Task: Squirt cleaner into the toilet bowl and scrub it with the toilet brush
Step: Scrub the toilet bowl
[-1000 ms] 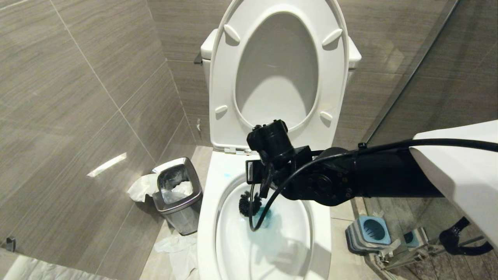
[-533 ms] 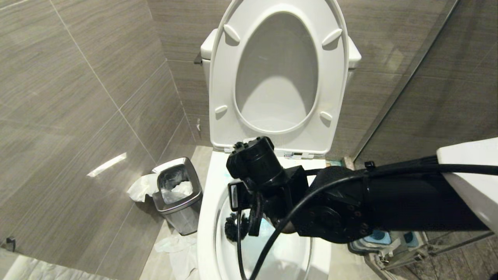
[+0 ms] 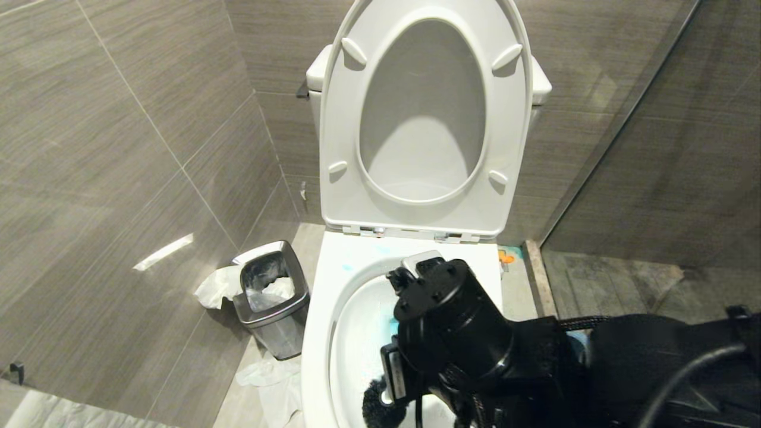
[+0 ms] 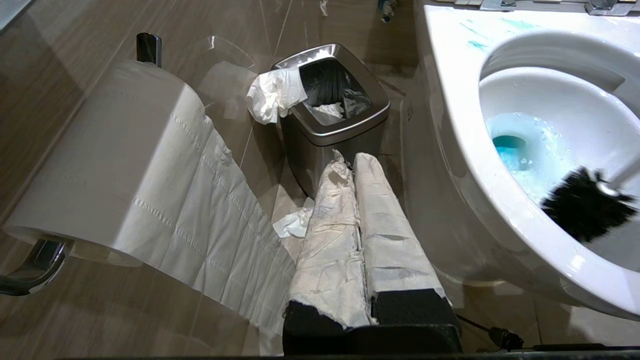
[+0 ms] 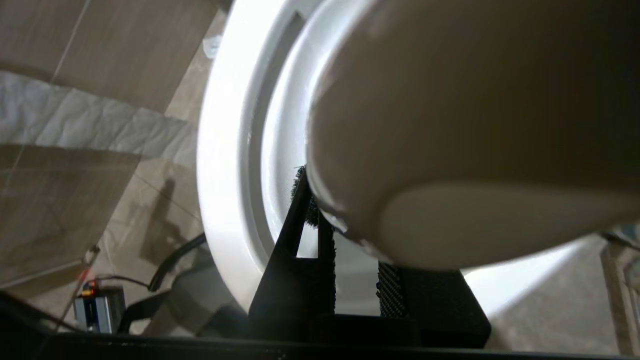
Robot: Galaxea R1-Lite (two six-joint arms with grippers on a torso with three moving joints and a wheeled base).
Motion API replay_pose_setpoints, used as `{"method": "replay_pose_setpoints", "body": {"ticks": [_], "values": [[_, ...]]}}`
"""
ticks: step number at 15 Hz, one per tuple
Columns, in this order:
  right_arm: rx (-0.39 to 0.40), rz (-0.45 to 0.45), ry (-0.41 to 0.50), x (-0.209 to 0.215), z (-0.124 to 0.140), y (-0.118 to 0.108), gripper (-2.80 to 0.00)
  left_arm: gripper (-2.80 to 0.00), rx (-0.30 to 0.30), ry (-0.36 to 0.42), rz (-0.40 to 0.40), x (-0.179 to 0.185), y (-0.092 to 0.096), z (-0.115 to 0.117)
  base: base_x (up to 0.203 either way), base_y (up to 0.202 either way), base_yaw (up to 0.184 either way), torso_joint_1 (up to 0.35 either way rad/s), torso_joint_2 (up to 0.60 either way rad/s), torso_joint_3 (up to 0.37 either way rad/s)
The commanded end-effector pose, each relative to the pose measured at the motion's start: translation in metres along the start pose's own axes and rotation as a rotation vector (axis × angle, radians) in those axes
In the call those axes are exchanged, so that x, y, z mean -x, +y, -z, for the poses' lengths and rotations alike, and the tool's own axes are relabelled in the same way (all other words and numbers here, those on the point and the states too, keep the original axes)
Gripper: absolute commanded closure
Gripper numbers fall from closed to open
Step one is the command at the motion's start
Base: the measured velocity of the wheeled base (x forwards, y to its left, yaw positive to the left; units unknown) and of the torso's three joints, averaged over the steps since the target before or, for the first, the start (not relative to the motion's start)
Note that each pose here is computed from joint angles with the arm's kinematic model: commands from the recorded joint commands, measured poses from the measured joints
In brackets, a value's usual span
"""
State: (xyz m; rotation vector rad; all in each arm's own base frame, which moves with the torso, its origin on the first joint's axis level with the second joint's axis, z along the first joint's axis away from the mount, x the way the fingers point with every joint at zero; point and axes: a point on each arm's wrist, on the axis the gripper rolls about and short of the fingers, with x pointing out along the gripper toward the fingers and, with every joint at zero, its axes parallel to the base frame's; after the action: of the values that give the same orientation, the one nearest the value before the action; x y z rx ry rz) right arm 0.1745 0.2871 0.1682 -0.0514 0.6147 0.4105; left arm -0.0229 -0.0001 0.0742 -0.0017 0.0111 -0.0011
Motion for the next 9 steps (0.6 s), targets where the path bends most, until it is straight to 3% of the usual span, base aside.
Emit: {"method": "replay_pose_setpoints", "body": {"ticks": [1,5,9], "values": [[-0.027,-0.01,-0.022,0.035,0.004,-0.022,0.0,0.0,0.0,0.001,0.0,0.0,0.0,0.0,0.0,0.0,0.0,0.0,0.0,0.0],[-0.072,0.058,-0.007,0.05,0.017,-0.059,0.0,0.0,0.0,0.001,-0.001,0.0,0.0,0.0,0.0,0.0,0.0,0.0,0.0,0.0],[-0.139,0.15,-0.029,0.042,0.005,-0.086,0.0,0.0,0.0,0.001,-0.001,0.0,0.0,0.0,0.0,0.0,0.0,0.0,0.0,0.0]]}}
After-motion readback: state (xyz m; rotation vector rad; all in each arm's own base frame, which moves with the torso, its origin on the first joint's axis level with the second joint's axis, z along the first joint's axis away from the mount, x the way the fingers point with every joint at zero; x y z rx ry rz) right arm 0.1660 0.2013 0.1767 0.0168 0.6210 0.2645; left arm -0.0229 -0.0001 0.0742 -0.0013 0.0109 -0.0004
